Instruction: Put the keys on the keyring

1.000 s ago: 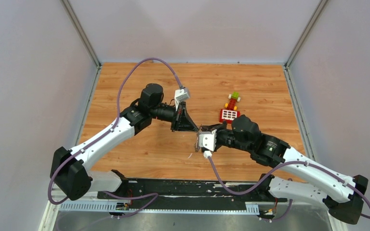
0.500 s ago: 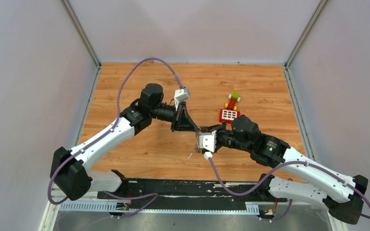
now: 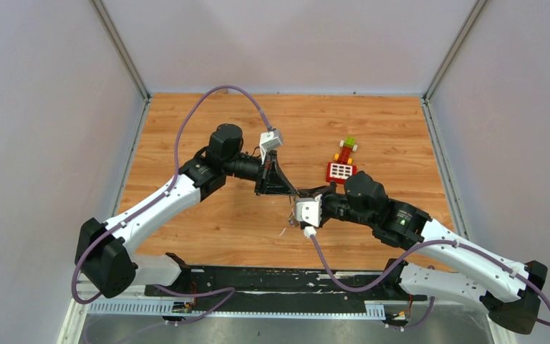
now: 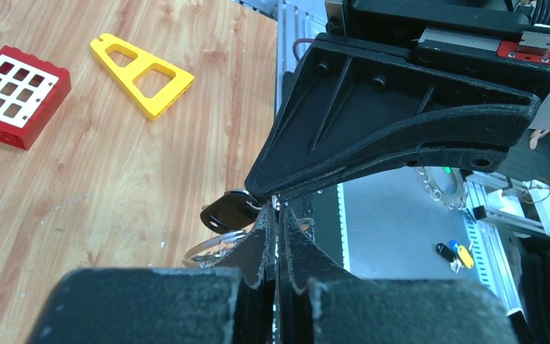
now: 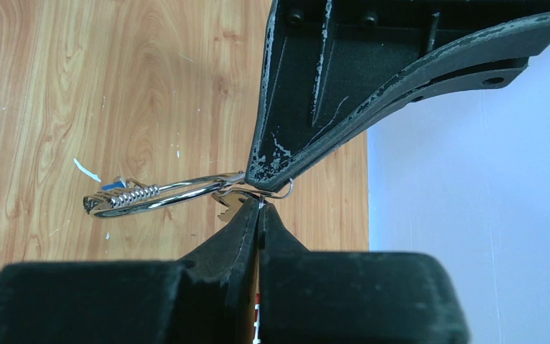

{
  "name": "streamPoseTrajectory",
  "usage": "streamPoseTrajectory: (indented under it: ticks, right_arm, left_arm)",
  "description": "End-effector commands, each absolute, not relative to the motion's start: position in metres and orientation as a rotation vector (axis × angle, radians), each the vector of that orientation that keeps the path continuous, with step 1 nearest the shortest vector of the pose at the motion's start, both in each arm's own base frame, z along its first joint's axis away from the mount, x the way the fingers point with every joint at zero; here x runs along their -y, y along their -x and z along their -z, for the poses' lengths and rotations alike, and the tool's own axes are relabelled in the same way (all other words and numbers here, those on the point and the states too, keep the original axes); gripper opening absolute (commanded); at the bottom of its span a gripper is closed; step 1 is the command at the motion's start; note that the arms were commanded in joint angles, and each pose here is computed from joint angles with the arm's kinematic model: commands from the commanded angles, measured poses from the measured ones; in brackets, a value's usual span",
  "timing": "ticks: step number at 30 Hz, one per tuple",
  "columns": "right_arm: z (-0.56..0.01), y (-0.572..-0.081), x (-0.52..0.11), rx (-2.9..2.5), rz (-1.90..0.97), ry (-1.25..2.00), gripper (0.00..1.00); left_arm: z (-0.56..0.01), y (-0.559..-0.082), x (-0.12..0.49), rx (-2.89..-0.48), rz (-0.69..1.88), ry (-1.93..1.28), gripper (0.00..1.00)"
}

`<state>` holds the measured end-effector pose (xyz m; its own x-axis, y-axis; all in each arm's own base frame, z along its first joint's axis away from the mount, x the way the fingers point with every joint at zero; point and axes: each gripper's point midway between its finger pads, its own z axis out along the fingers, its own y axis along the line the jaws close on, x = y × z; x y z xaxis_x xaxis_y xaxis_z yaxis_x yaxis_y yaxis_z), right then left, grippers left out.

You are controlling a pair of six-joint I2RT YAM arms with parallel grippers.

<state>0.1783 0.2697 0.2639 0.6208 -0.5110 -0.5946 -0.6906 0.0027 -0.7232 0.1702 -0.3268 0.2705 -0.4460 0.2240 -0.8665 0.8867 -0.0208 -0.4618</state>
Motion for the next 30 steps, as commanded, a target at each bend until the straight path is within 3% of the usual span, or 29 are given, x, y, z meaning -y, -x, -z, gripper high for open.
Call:
streamPoseTrajectory:
  ticks: [1, 30]
  right_arm:
    - [-0.274, -0.173, -0.272, -0.963, -0.208, 1.635, 0.00]
    - [-0.285, -0.172, -0.279, -0.953, -0.240, 1.607, 0.00]
  left_arm:
    - [-0.288, -0.175, 0.331, -1.617, 1.485, -1.163, 0.00]
    - [-0.279, -0.176, 0.333, -1.650, 1.496, -1.154, 0.00]
